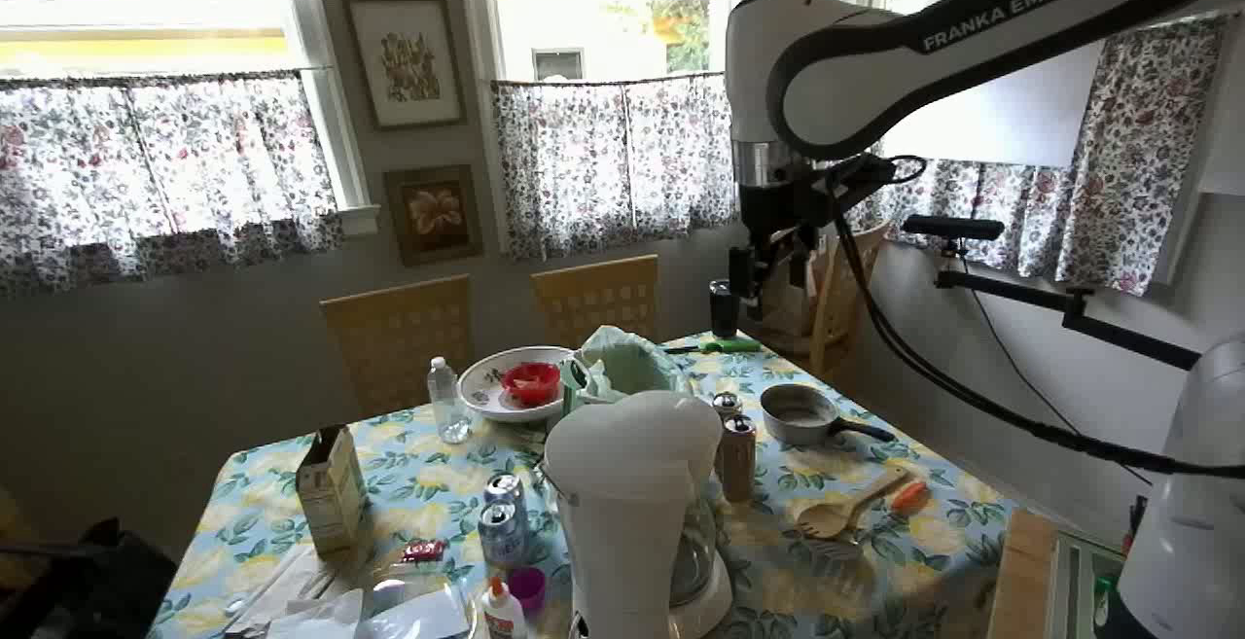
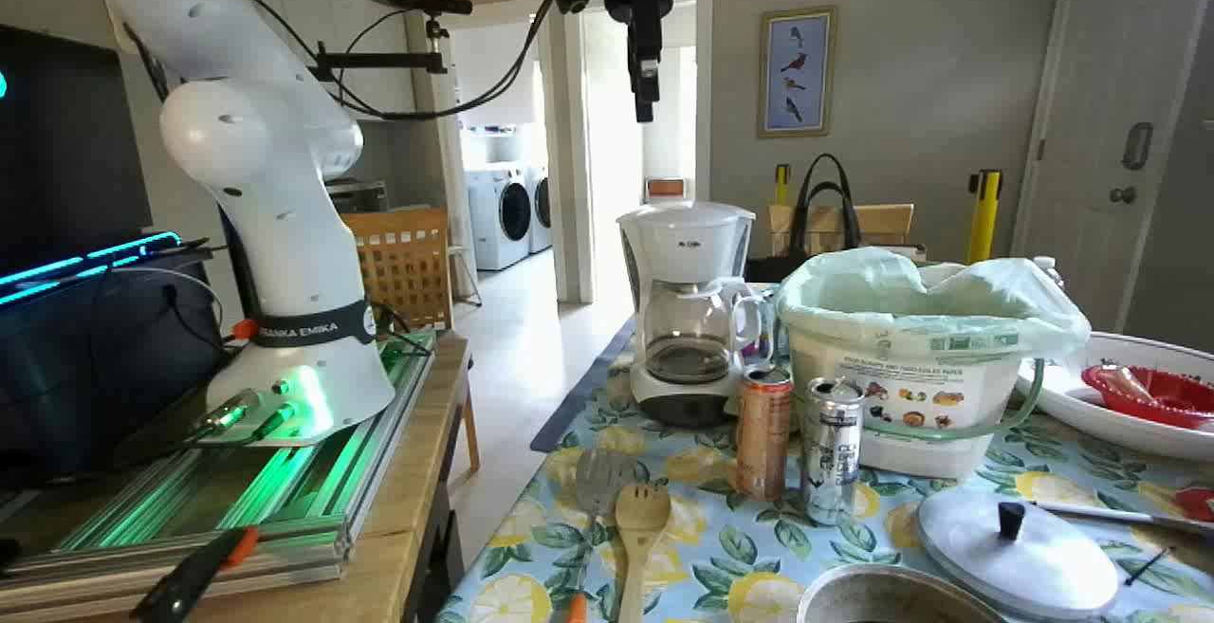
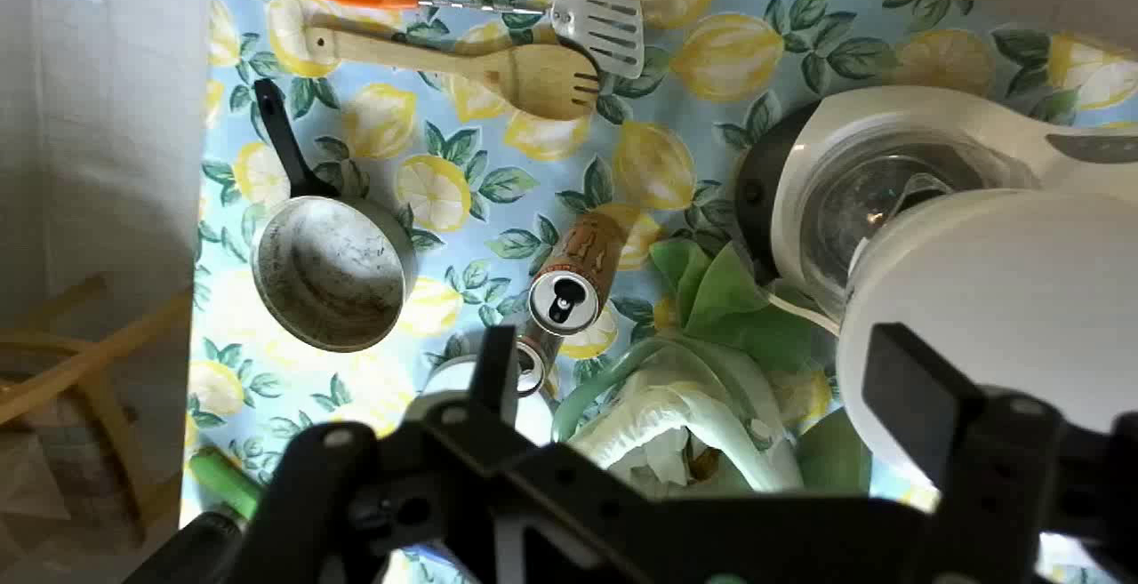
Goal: Put both cans into the bin
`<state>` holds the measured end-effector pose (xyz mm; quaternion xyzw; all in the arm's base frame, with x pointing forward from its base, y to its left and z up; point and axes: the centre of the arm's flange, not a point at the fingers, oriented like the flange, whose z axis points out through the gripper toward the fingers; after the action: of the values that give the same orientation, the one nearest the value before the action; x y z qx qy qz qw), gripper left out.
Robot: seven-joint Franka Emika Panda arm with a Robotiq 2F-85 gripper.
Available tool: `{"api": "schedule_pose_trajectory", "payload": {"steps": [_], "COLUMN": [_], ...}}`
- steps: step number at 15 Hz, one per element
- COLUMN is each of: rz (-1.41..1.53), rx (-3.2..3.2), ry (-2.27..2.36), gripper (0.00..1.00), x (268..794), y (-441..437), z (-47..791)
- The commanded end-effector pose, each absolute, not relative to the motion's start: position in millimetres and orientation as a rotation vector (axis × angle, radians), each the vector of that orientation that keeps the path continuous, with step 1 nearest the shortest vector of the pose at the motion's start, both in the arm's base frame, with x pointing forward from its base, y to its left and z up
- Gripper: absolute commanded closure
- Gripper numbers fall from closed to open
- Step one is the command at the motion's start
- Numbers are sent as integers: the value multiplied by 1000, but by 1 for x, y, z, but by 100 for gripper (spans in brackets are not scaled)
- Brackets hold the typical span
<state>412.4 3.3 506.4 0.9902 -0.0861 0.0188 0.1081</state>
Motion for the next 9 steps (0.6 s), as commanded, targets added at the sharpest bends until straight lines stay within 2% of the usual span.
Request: {"api": "schedule_pose_trajectory", "payload": {"steps": [1,4,9], "rz": [55,55,-67], "rx": [2914,2914,3077], "ry": [-253,-253,-578], "gripper": [0,0,0], "x": [412,412,447], "y": [3,3,-48], "z": [506,506,493]}}
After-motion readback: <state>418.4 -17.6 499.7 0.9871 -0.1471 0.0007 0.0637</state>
